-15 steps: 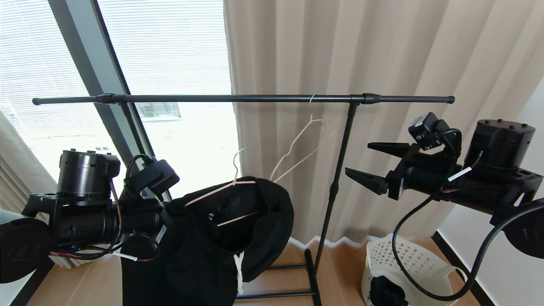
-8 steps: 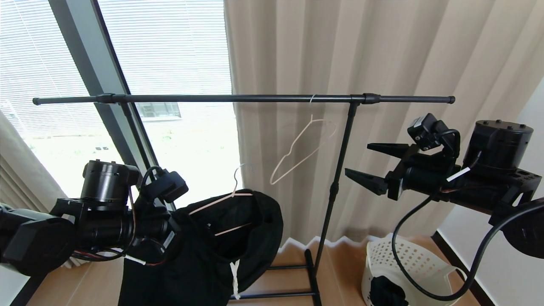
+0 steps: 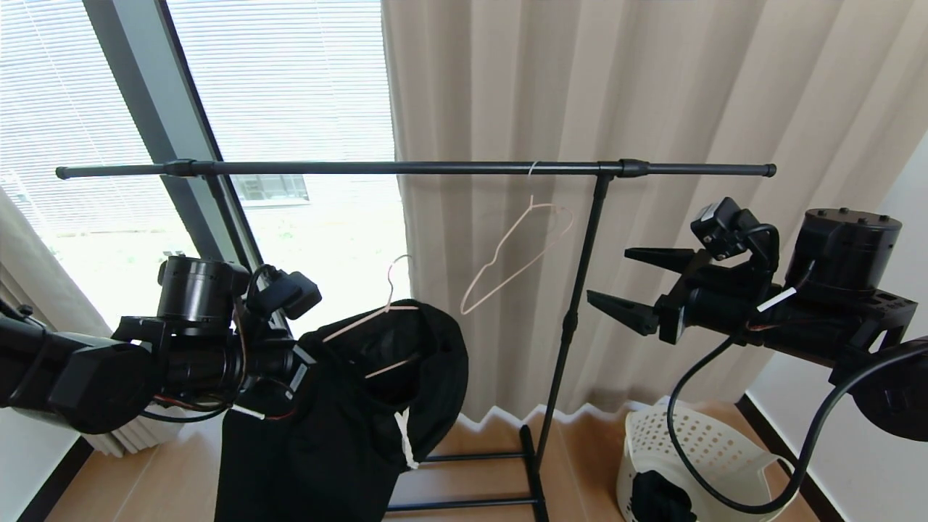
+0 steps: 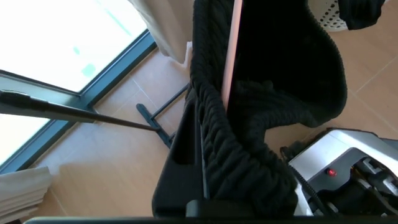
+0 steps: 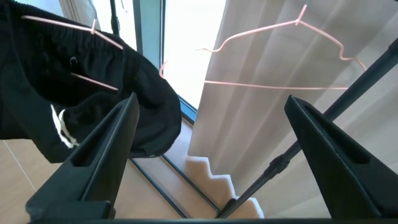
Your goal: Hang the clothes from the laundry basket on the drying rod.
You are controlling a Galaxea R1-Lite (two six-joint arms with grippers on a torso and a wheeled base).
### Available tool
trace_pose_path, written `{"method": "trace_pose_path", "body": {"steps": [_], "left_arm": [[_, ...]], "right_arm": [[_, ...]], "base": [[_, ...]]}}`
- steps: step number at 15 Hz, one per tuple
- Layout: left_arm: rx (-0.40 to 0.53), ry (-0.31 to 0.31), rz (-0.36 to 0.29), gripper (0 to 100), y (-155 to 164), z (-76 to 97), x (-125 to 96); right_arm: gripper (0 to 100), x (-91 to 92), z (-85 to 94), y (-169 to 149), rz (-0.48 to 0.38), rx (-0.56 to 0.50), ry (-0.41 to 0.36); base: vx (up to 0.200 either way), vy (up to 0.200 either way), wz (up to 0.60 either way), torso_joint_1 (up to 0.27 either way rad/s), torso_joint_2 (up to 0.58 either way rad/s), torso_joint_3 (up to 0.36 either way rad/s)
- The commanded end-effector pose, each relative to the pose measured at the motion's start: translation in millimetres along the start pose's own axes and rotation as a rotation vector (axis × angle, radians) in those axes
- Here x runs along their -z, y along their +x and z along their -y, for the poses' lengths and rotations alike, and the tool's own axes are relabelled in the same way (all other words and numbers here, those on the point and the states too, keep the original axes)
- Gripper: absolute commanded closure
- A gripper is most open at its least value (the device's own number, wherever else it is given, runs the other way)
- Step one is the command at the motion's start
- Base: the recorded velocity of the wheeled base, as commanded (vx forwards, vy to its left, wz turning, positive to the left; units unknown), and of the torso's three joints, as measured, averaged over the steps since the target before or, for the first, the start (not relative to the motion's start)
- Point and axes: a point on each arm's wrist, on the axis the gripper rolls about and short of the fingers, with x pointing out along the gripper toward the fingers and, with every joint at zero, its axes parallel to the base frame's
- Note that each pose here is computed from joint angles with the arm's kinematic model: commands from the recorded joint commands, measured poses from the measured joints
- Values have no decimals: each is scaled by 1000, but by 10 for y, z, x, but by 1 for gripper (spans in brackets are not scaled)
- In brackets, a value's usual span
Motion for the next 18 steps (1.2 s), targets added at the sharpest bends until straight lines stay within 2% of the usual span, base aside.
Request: {"method": "trace_pose_path", "body": {"steps": [1,3,10,16,18], "left_arm": [[-15,-26,11,100,59,-80,-45],[-36,-90,47,100,127,-184,-164],[-60,-188,159,100,281,-355,-524],[-68,-244,250,100,400,-420,-706],[-63,-267,261,100,481,-438,-743]], "right_arm": [[0,13,1,13,-3,-2,1],[0,17,2,16,-5,-2,2],[0,26,4,22,-7,-3,4],[0,27,6,26,-8,-1,4],[0,45,13,35,-13,-1,5]], "base": [[0,0,0,0,0,0],[0,0,0,0,0,0],[0,0,0,0,0,0],[0,0,0,0,0,0],[0,0,0,0,0,0]]}}
